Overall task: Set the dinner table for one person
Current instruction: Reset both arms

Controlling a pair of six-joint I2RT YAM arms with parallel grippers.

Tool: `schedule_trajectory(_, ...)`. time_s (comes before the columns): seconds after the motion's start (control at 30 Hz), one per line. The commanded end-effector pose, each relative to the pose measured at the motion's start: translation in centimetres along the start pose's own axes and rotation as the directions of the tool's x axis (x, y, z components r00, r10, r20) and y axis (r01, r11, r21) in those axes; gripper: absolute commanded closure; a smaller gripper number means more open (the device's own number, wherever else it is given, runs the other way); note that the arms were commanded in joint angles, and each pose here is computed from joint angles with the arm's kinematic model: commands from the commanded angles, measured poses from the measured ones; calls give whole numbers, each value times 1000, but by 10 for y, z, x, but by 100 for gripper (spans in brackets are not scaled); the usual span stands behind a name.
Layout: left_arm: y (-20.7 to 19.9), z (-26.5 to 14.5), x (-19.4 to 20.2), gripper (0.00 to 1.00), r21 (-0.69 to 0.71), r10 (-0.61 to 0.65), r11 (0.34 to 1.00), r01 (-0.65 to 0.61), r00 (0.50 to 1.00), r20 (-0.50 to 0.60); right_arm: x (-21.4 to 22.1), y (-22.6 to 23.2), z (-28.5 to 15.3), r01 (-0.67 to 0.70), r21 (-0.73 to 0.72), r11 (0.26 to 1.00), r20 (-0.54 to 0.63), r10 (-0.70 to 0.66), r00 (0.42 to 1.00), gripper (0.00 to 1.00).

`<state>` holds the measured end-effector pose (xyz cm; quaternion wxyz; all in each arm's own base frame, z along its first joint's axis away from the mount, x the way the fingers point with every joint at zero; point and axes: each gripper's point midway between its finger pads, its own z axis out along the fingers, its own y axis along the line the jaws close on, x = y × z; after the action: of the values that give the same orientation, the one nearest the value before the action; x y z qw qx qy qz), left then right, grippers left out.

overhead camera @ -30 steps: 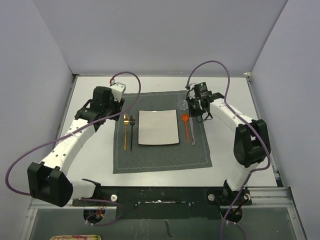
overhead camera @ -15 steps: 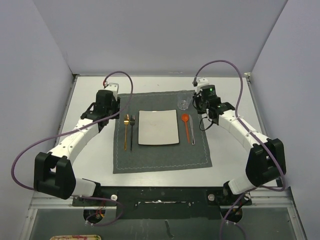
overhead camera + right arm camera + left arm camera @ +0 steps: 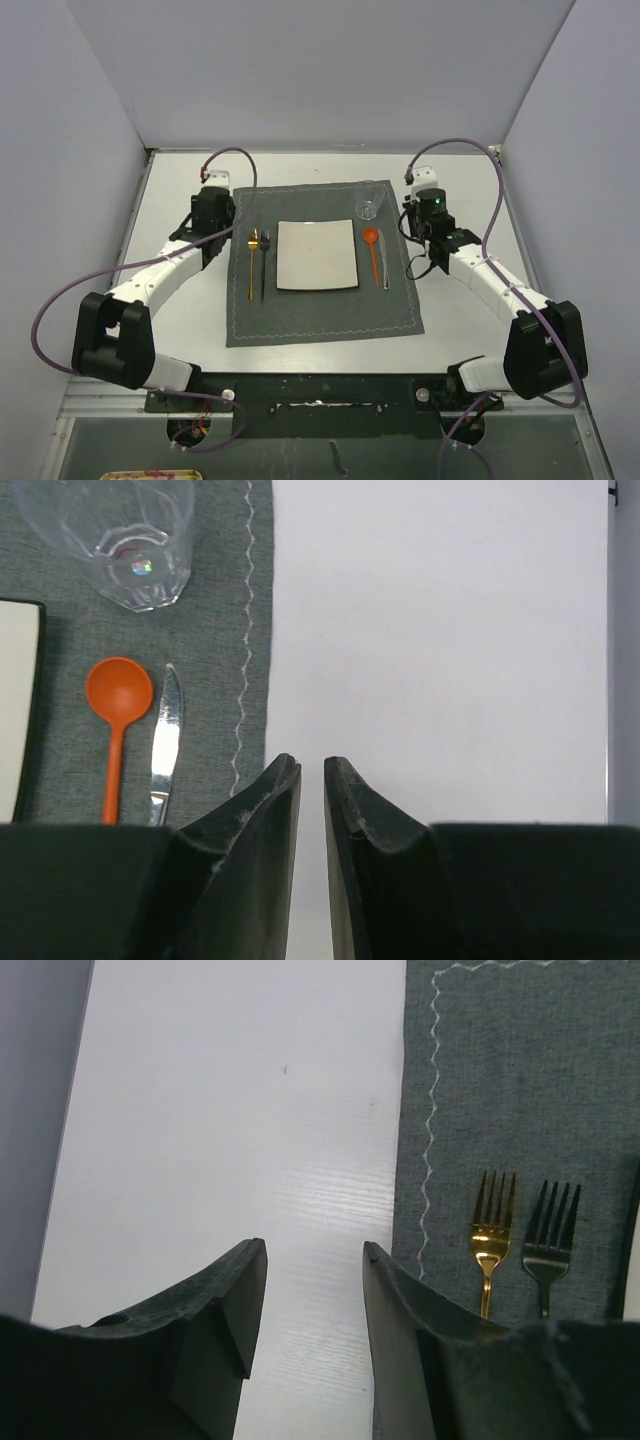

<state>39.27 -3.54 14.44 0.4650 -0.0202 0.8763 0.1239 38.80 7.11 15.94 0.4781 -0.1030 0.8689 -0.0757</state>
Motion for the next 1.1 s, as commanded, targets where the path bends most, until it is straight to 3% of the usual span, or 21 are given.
schedule_trajectory(0.0,12,6,-12,58,-78,-38,996,43,997,70,-25,-21,-1,-24,101,995,134,10,991,81)
schedule_trajectory(0.27,16,8,-15,61,-104,-50,993,61,994,101,-19,-19,9,12,103,995,150,-28,988,81)
schedule_trajectory(0.4,22,11,-12,61,-141,-55,987,70,993,105,-22,-33,11,6,183,983,149,-34,988,80)
schedule_trajectory(0.53,28,10,-19,61,-160,-59,984,79,990,127,-29,-42,9,40,203,978,158,-73,985,74)
schedule_trajectory(0.63,21,9,-22,60,-84,-44,995,56,989,139,-31,-46,14,68,170,983,176,-98,980,67)
schedule_trajectory(0.73,16,5,-27,60,-15,-53,998,56,986,159,-29,-58,27,17,98,995,152,-32,988,60)
schedule_trajectory(0.83,20,5,-31,60,-6,-53,998,55,983,174,-24,-69,38,-29,56,998,123,22,992,59)
schedule_trajectory(1.07,9,25,-19,60,125,-27,992,8,988,152,-15,-63,56,6,-47,999,124,0,992,55)
